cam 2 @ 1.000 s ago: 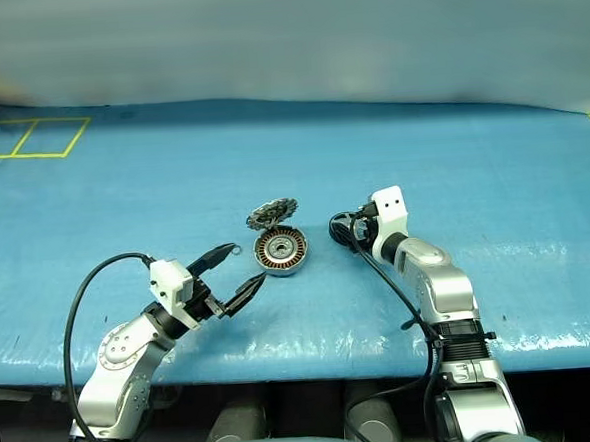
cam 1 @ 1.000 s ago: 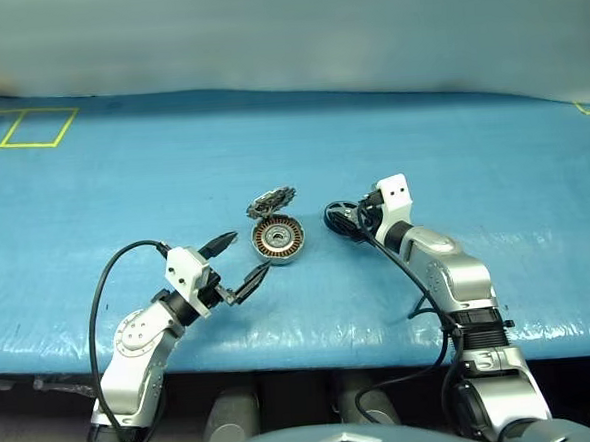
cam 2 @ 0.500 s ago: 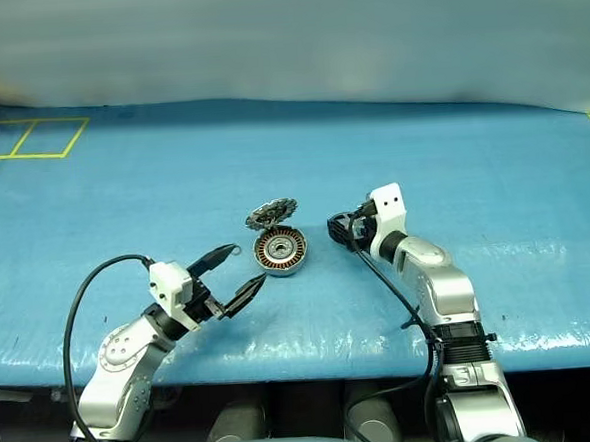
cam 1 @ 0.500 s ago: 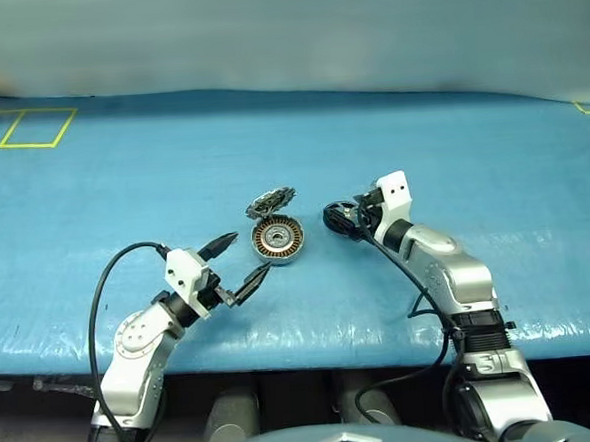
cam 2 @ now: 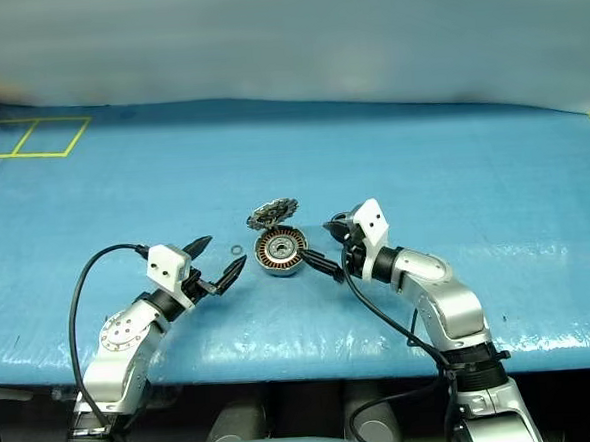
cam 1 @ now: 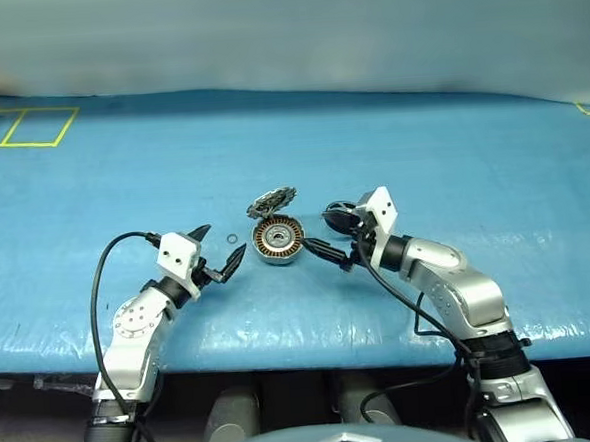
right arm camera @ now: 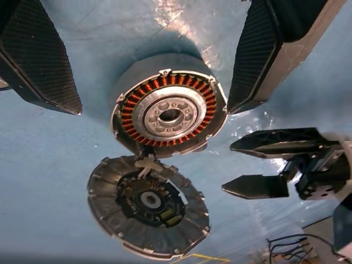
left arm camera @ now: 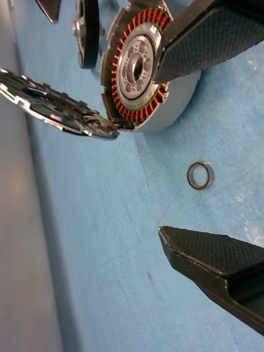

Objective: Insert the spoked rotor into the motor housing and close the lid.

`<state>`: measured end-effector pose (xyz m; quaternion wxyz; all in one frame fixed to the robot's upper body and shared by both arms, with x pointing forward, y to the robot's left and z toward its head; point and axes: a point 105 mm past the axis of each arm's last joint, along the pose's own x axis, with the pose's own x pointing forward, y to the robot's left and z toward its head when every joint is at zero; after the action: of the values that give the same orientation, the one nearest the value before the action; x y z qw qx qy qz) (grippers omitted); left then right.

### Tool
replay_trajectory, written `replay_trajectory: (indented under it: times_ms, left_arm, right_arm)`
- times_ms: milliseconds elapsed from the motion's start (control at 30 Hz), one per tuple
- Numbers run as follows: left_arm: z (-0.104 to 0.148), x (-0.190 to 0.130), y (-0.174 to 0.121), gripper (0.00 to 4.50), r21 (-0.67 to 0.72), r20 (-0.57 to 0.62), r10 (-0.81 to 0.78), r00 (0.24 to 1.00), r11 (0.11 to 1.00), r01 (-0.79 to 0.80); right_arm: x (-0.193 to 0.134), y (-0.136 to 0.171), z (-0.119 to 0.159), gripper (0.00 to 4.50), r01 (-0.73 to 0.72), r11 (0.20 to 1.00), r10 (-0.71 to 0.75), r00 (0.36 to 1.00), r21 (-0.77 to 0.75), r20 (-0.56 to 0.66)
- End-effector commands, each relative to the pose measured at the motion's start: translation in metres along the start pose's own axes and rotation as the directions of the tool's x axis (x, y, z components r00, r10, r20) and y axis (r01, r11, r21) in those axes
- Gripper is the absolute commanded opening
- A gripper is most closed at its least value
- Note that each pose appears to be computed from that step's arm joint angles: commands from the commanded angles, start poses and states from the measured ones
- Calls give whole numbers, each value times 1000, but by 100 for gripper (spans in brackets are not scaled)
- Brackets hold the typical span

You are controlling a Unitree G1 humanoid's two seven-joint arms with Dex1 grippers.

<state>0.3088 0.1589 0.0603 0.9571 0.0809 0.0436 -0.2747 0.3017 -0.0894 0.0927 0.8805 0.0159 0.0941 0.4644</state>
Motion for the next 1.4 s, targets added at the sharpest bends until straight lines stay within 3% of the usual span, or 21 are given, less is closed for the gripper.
replay_trajectory:
  times_ms: [33, 367, 467, 567, 667, 833, 933, 1233, 1400]
  left_arm:
    - [2, 10, 5, 450, 62, -39, -23, 999, 998, 25]
    - [-24, 23, 5, 450, 34, -182, -93, 979, 994, 100]
    - [-34, 22, 2, 392, 12, -210, -96, 973, 995, 101]
    - [-40, 21, -3, 295, -9, -224, -103, 969, 995, 104]
    - [-42, 21, -5, 295, -21, -224, -99, 969, 995, 97]
    - [-45, 21, -3, 138, -11, -239, -71, 968, 997, 70]
    - [-47, 20, -6, 66, -24, -238, -87, 967, 996, 84]
    - [-43, 14, 1, 66, 4, -193, -20, 981, 1000, 21]
    - [-15, 4, -4, 66, 9, -48, -105, 993, 994, 106]
  right_arm:
    - [1, 7, 12, 444, -33, 999, 34, 999, -37, 35]
    - [2, 9, 11, 444, -23, 999, 25, 999, -35, 35]
    - [1, 9, 10, 450, -19, 999, 20, 999, -33, 32]
    - [2, 8, 10, 450, -17, 999, 18, 999, -34, 30]
    - [2, 8, 10, 450, -15, 999, 16, 999, -36, 29]
    - [3, 7, 10, 450, -10, 999, 11, 999, -40, 30]
    - [3, 6, 11, 450, 2, 999, 0, 999, -42, 33]
    - [2, 4, 9, 450, 18, 999, -17, 999, -36, 34]
    - [0, 2, 7, 450, 20, 999, -18, 999, -34, 34]
